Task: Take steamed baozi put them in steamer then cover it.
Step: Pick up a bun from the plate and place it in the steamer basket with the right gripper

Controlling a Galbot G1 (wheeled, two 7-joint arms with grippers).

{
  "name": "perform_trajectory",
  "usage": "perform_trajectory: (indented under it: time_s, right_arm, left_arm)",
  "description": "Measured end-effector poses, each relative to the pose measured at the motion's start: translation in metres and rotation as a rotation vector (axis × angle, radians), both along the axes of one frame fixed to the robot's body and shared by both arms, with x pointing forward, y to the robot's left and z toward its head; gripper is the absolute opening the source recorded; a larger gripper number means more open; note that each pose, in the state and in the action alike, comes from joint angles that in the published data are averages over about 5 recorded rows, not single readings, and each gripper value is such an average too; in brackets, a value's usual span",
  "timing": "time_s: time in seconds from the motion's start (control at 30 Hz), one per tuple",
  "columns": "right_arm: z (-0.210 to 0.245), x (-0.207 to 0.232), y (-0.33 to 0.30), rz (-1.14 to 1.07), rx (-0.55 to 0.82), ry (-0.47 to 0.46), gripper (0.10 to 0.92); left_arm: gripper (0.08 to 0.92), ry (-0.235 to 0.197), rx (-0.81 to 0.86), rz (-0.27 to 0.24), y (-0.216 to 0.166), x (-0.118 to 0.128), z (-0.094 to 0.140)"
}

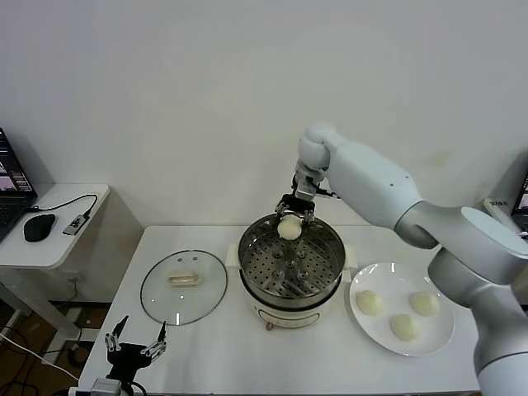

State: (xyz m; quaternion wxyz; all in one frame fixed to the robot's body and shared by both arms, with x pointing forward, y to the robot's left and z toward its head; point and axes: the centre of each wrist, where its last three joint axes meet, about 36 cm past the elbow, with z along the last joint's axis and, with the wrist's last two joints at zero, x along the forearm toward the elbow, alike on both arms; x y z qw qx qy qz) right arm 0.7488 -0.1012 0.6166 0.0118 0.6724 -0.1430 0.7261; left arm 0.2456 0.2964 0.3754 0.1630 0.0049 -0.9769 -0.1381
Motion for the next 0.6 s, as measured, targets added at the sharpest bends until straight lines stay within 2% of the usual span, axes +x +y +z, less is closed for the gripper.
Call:
perform_trajectory:
  time_s: [0.4, 0.5, 0.6]
  right_arm:
    - [-0.028, 0.003, 0.009, -0.010, 0.012, 0.006, 0.645]
    - [-0.031, 0.004, 0.007, -0.017, 0.013, 0.007, 0.677]
    - [-0.031, 0.005, 0.003, -0.027, 0.019, 0.005, 0.751]
  left_arm:
    - [0.823, 0.010, -0.003, 0.000, 0.001, 0.002, -0.006]
    - [0.823, 0.011, -0.005, 0.000, 0.000, 0.003, -0.007]
    - [0.823, 0.012, -0.007, -0.001, 0.000, 0.004, -0.008]
